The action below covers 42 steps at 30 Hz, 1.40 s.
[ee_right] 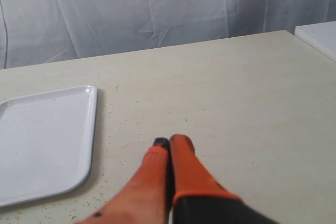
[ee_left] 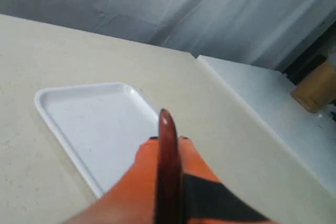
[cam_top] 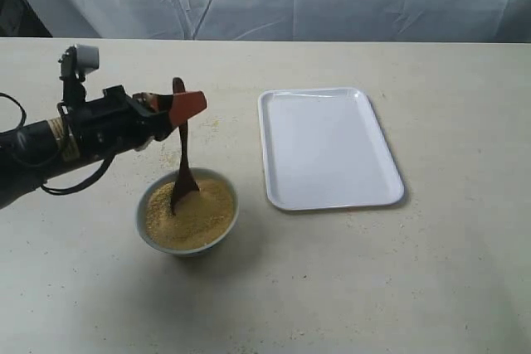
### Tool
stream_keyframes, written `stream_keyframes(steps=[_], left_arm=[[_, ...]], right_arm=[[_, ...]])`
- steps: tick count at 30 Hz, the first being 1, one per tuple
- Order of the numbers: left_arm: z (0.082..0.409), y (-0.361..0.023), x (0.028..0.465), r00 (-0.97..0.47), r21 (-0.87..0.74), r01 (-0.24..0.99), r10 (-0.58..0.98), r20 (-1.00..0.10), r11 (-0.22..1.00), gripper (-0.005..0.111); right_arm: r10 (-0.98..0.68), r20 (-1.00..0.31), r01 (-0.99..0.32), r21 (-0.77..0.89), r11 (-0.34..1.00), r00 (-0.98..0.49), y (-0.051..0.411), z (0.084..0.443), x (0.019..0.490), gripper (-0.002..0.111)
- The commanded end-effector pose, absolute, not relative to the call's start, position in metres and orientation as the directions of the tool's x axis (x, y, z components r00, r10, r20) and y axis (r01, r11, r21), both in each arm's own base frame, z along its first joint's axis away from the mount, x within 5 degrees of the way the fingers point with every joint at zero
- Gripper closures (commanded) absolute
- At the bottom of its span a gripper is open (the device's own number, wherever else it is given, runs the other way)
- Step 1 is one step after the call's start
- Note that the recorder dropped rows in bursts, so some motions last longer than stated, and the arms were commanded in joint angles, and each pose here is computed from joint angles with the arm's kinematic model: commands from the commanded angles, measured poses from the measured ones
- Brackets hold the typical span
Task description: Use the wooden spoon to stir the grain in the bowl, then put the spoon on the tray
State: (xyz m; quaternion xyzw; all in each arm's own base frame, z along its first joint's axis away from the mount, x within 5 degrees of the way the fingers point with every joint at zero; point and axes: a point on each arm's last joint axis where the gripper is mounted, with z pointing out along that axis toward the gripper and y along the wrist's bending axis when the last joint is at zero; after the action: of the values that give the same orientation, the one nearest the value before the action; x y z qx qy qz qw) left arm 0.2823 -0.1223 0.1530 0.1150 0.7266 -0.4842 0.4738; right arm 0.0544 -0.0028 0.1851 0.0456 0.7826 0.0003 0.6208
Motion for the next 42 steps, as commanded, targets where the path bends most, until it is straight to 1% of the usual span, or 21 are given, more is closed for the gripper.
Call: stream_keyframes(steps=[1, 6, 8, 13, 17, 19, 22, 27, 35, 42], left_arm=[[0.167, -0.115, 0.288, -0.464, -0.598, 0.605, -0.379, -0.801, 0.526, 0.107], [0.166, -0.111, 0.293, -0.413, -0.573, 0.585, -0.398, -0.819, 0.574, 0.107], [0.160, -0.112, 0.292, -0.431, -0.569, 0.580, -0.373, -0.822, 0.584, 0.107], [0.143, -0.117, 0.289, -0.491, -0.576, 0.593, -0.314, -0.812, 0.562, 0.107], [0.132, -0.120, 0.286, -0.551, -0.609, 0.591, -0.286, -0.784, 0.530, 0.107], [0.133, -0.121, 0.284, -0.567, -0.628, 0.589, -0.293, -0.770, 0.509, 0.107], [0.137, -0.121, 0.285, -0.595, -0.675, 0.555, -0.334, -0.731, 0.487, 0.107], [0.151, -0.118, 0.287, -0.552, -0.648, 0.583, -0.347, -0.758, 0.490, 0.107], [0.162, -0.102, 0.293, -0.502, -0.639, 0.567, -0.397, -0.768, 0.520, 0.107], [0.172, -0.102, 0.291, -0.440, -0.572, 0.618, -0.365, -0.820, 0.539, 0.107]], right_arm=[[0.067, -0.975, 0.073, 0.052, 0.996, -0.212, -0.003, 0.186, 0.054, 0.109], [0.067, -0.975, 0.073, 0.052, 0.996, -0.212, -0.003, 0.186, 0.054, 0.109], [0.067, -0.975, 0.073, 0.052, 0.996, -0.212, -0.003, 0.186, 0.054, 0.109], [0.067, -0.975, 0.073, 0.052, 0.996, -0.212, -0.003, 0.186, 0.054, 0.109], [0.067, -0.975, 0.073, 0.052, 0.996, -0.212, -0.003, 0.186, 0.054, 0.109], [0.067, -0.975, 0.073, 0.052, 0.996, -0.212, -0.003, 0.186, 0.054, 0.109], [0.067, -0.975, 0.073, 0.052, 0.996, -0.212, -0.003, 0.186, 0.054, 0.109], [0.067, -0.975, 0.073, 0.052, 0.996, -0.212, -0.003, 0.186, 0.054, 0.109], [0.071, -0.975, 0.072, 0.056, 0.996, -0.212, -0.003, 0.186, 0.054, 0.109], [0.071, -0.975, 0.072, 0.056, 0.996, -0.212, -0.003, 0.186, 0.054, 0.109]])
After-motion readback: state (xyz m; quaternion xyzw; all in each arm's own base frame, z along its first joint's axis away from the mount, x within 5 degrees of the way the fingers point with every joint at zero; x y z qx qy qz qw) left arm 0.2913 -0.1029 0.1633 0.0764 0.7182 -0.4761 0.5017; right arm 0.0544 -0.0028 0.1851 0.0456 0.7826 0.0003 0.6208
